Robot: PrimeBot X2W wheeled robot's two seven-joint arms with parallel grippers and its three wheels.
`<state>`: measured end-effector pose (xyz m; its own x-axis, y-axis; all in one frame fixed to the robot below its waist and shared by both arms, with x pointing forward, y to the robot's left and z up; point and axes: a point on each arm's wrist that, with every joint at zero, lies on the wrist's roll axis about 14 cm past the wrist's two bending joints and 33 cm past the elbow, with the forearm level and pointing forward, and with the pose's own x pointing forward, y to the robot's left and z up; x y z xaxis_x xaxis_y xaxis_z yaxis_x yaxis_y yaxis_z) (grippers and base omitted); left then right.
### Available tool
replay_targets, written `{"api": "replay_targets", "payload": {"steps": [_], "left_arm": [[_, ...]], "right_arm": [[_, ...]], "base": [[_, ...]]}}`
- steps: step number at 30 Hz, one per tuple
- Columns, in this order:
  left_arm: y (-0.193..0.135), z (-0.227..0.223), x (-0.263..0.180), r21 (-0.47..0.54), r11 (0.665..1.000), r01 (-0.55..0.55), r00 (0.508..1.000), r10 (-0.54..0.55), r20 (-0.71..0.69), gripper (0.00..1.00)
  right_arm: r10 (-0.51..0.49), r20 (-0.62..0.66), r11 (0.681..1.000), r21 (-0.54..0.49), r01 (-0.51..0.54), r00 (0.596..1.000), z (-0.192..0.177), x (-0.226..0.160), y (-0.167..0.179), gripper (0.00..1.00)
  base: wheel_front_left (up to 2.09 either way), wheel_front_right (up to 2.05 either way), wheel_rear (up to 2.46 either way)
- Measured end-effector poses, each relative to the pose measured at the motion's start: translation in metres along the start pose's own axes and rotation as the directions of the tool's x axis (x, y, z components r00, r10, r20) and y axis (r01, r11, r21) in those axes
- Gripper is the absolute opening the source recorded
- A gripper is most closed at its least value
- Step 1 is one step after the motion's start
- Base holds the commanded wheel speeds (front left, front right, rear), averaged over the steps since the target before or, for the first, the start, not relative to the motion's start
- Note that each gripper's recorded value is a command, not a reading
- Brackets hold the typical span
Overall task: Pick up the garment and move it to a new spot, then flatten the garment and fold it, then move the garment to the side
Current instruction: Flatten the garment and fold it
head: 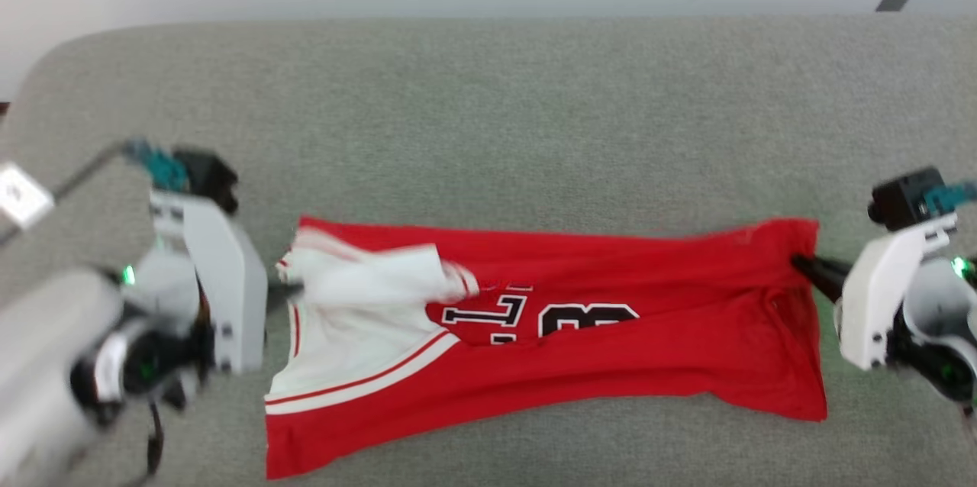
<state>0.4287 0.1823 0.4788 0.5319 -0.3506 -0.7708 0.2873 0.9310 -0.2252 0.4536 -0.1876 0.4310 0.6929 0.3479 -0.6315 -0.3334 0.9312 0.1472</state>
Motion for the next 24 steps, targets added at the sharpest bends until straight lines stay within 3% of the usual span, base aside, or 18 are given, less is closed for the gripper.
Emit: {"api": "replay_targets", "payload": {"steps": [9, 16, 19, 20, 21, 22, 23, 24], "left_arm": [[-0.013, -0.066, -0.005, -0.097, 0.995, 0.022, 0.993, -0.033, -0.110, 0.00], [-0.018, -0.081, 0.003, -0.102, 0.994, 0.041, 0.990, -0.054, -0.127, 0.00], [-0.016, -0.080, 0.004, -0.106, 0.994, 0.039, 0.993, -0.050, -0.107, 0.50], [-0.014, -0.080, 0.004, -0.108, 0.994, 0.035, 0.994, -0.046, -0.104, 0.88], [-0.014, -0.080, 0.003, -0.107, 0.994, 0.037, 0.994, -0.048, -0.101, 1.00], [-0.014, -0.079, 0.001, -0.109, 0.993, 0.036, 0.995, -0.045, -0.088, 1.00], [-0.012, -0.079, 0.000, -0.110, 0.994, 0.030, 0.996, -0.039, -0.081, 1.00], [-0.012, -0.078, -0.002, -0.106, 0.994, 0.030, 0.997, -0.038, -0.072, 1.00]], "right_arm": [[0.013, -0.123, 1.000, 0.024, -0.010, 0.992, -0.048, -0.007, 0.005, 0.00], [0.003, -0.147, 0.999, 0.039, 0.003, 0.989, -0.056, -0.010, 0.006, 0.00], [-0.002, -0.156, 0.999, 0.042, 0.009, 0.988, -0.058, -0.012, 0.007, 0.43], [-0.003, -0.159, 0.999, 0.045, 0.010, 0.987, -0.059, -0.012, 0.008, 0.60], [-0.003, -0.165, 0.999, 0.046, 0.011, 0.986, -0.059, -0.014, 0.008, 0.76], [-0.004, -0.167, 0.999, 0.048, 0.012, 0.986, -0.060, -0.015, 0.009, 0.91], [-0.006, -0.169, 0.999, 0.050, 0.015, 0.986, -0.060, -0.017, 0.009, 1.00], [-0.007, -0.172, 0.999, 0.052, 0.016, 0.985, -0.061, -0.019, 0.009, 1.00]], "base": [[0.00, 0.00, 0.00], [0.00, 0.00, 0.00], [0.00, 0.00, 0.00], [0.00, 0.00, 0.00], [0.00, 0.00, 0.00], [0.00, 0.00, 0.00], [0.00, 0.00, 0.00], [0.00, 0.00, 0.00]]}}
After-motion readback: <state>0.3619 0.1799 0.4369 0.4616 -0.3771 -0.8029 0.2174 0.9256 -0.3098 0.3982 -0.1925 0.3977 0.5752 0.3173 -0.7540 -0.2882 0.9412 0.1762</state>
